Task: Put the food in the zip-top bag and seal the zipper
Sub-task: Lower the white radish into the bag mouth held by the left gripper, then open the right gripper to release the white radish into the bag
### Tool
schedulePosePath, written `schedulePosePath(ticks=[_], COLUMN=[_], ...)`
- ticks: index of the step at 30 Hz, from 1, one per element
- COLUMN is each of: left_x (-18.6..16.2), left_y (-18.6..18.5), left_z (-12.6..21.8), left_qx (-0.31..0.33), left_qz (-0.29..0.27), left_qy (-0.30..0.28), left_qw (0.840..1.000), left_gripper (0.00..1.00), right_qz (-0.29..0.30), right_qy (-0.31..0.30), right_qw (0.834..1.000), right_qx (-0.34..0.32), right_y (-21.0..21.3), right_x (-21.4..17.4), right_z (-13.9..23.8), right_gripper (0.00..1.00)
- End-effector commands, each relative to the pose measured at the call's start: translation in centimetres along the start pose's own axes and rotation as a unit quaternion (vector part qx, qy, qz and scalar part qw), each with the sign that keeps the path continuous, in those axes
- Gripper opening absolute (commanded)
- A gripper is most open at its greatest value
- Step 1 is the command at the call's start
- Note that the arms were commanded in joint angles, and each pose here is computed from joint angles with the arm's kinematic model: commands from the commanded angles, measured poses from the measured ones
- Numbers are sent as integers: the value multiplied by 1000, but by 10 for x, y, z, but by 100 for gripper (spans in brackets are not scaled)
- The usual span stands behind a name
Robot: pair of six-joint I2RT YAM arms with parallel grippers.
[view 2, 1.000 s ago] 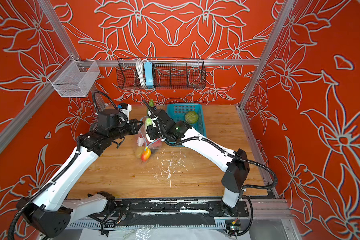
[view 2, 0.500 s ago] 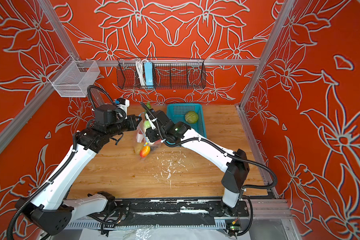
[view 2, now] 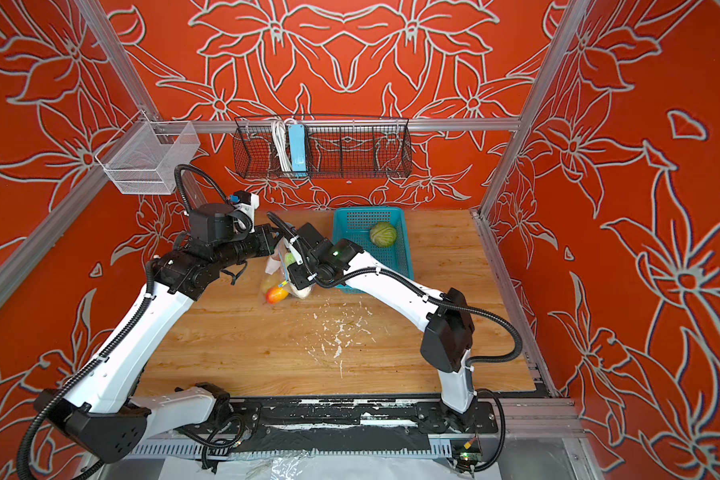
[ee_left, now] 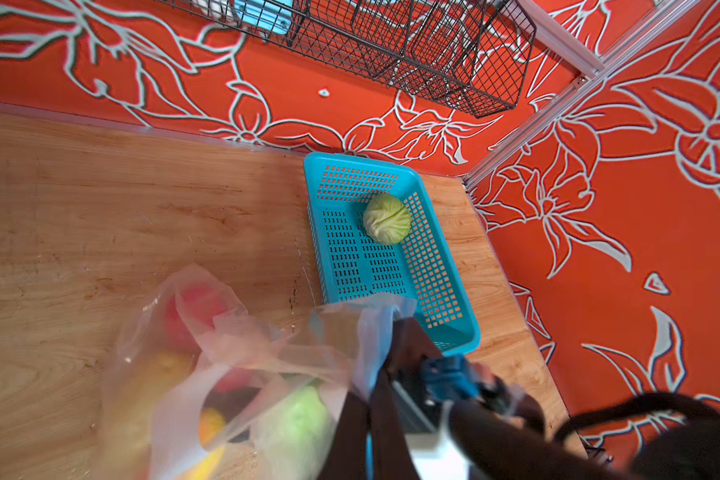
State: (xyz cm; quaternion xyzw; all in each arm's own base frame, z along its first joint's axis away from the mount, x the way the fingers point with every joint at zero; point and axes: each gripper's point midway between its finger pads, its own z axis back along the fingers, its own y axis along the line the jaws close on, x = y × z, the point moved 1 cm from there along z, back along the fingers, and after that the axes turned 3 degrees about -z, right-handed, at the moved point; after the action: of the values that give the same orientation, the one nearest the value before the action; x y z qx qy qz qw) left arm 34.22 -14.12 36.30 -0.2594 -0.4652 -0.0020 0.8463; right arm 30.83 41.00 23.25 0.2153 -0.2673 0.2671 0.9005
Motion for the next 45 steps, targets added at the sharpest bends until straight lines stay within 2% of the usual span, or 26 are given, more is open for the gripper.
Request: schedulePosePath(ticks=[1, 6, 10, 18, 29, 32, 35, 45], left_x=[23, 24, 24, 15, 5, 5, 6, 11], left_y=[-14, -16, -18, -5, 19, 22, 22, 22], left_z=[15, 21, 28, 28, 23, 21, 20, 17], left_qx=[-24, -28, -34, -6, 49, 56, 57, 60], left_qz=[0, 7, 14, 8, -12, -13, -12, -12], left_qy=[-41, -47, -53, -58, -63, -64, -66, -66], left_qw=[999, 998, 998, 998, 997, 996, 996, 996], left_gripper=[0, 0, 0, 0, 0, 0, 0, 0], right_qz=[0, -13, -27, -21, -3, -4, -4, 2], right_qy=[40, 54, 62, 10, -51, -69, -74, -107], right_qw=[999, 997, 996, 1000, 998, 996, 996, 993], right_qx=[-31, -52, -56, 6, 49, 53, 48, 48], right_y=[-6, -11, -12, 14, 24, 23, 21, 20], right_x=[-10, -6, 1, 31, 39, 39, 38, 44], right_z=[-6, -17, -21, -3, 31, 40, 46, 73], right_gripper=[41, 44, 52, 66, 65, 58, 57, 58])
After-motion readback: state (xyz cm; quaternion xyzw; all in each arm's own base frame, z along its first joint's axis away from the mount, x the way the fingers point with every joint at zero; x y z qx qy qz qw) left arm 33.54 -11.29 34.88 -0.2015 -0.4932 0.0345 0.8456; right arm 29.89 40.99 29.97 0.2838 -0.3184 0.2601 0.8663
